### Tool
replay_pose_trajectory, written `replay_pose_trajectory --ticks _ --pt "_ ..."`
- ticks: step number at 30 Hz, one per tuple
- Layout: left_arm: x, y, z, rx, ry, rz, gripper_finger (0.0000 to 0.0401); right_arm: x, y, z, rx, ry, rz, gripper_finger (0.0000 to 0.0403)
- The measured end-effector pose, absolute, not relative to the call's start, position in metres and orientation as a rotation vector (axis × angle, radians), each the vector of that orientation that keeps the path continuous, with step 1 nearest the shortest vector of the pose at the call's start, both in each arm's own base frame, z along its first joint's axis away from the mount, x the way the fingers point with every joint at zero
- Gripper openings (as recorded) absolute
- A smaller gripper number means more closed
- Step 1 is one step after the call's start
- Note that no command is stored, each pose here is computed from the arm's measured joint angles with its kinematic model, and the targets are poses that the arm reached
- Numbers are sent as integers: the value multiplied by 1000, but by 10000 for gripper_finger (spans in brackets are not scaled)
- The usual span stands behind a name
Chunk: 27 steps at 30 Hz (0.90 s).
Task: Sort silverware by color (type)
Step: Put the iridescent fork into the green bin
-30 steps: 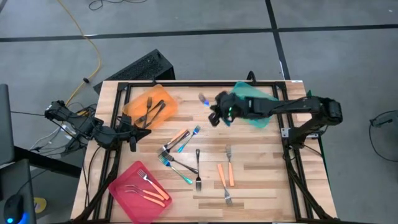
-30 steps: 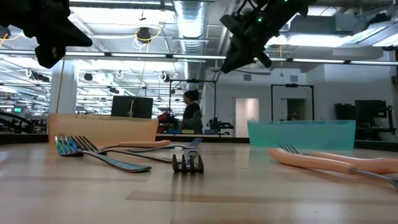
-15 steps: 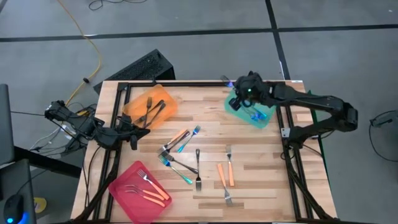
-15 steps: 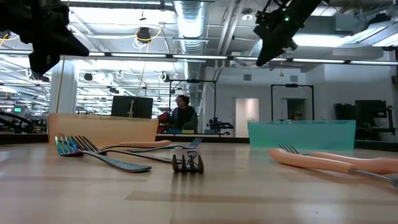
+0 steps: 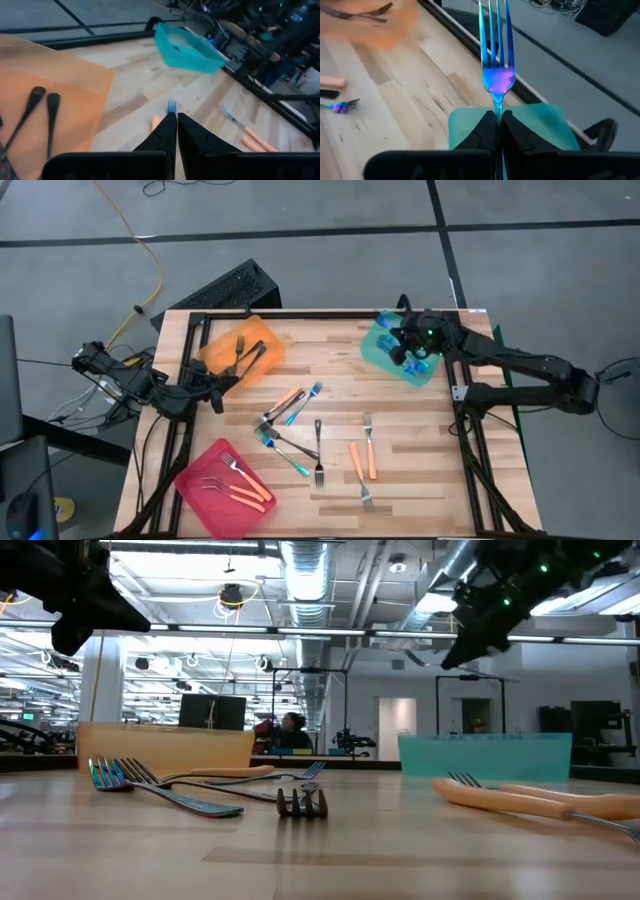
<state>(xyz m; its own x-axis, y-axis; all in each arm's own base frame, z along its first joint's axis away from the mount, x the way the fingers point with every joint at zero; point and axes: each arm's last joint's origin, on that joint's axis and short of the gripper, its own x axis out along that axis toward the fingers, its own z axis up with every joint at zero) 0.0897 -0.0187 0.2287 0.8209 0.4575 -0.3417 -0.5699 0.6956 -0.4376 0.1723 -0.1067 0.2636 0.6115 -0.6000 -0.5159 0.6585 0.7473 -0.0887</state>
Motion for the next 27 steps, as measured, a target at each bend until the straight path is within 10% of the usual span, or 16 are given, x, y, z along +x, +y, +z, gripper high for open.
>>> replay_pose_trajectory --ticks 27 --pt "88 -18 226 -563 240 585 0 176 -128 158 283 727 -549 31"
